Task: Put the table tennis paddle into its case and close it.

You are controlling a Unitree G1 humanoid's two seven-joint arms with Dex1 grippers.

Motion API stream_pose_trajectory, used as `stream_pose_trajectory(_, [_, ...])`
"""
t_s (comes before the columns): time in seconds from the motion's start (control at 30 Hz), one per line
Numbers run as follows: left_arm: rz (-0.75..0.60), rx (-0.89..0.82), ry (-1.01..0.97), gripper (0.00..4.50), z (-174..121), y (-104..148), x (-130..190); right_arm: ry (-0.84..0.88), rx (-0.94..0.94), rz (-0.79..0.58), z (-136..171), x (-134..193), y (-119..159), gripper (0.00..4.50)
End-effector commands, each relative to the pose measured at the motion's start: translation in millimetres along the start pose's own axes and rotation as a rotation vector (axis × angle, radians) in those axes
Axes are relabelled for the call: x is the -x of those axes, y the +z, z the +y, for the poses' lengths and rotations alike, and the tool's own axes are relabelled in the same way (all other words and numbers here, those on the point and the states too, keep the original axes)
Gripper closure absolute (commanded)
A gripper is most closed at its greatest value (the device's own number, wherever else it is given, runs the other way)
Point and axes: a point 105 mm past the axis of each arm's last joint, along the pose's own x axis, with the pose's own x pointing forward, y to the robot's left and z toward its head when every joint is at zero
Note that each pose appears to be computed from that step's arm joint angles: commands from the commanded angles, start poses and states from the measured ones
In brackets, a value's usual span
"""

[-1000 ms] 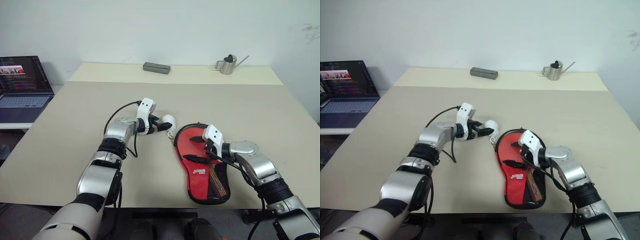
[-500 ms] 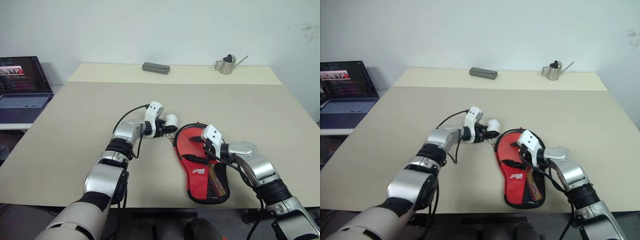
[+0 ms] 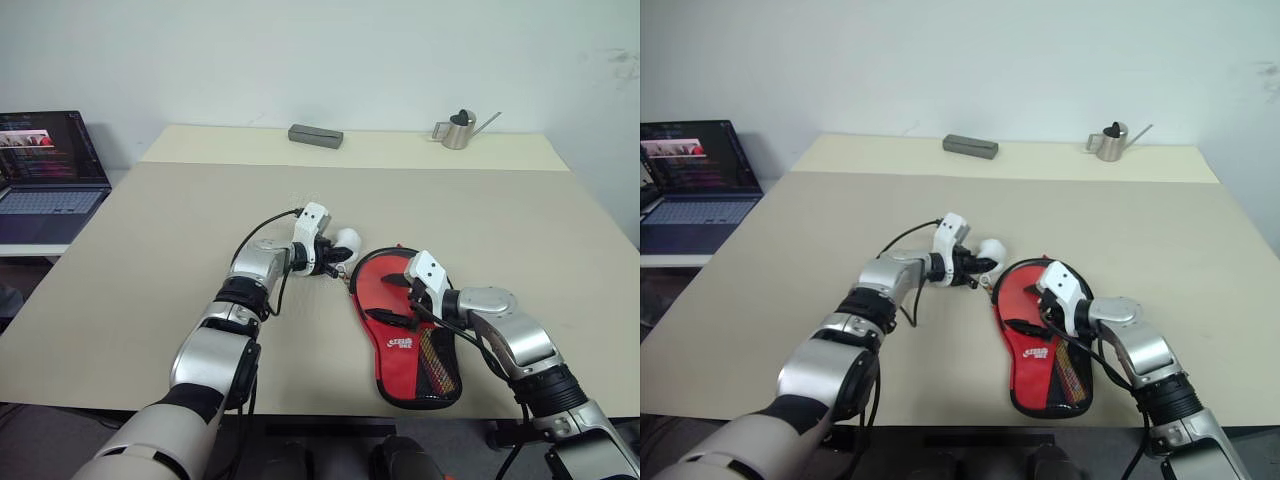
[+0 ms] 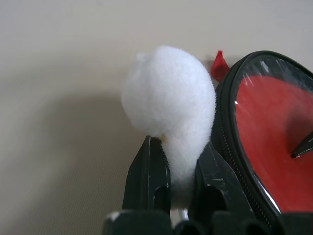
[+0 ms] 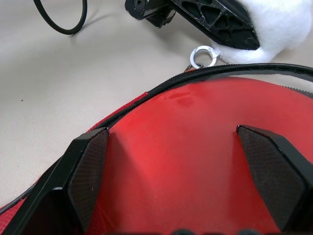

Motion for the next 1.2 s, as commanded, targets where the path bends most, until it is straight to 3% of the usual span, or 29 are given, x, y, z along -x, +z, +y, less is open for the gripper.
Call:
stream_pose_trajectory(0.03, [-0.037, -0.114, -0.015, 4.38, -6, 24, -1, -0.042, -0.074, 0.121, -5, 6, -35, 0.00])
stream_pose_trajectory(0.27, [-0.018, -0.270, -0.040, 4.38, -16, 40, -5, -0.110, -0.080, 0.135, -16, 4, -41, 0.00])
stream_pose_trajectory(0.5, [0.016, -0.370, 0.055, 4.38, -5, 45, -11, -0.107, -0.109, 0.159, -13, 2, -52, 0.00])
stream_pose_trajectory(0.8, [0.059, -0.425, 0.154, 4.38, 6, 41, -14, -0.045, -0.132, 0.191, 3, 5, -61, 0.00])
stream_pose_trajectory(1.2, [0.043, -0.459, 0.144, 4.38, -8, 47, -27, -0.024, -0.173, 0.235, 11, 10, -78, 0.00])
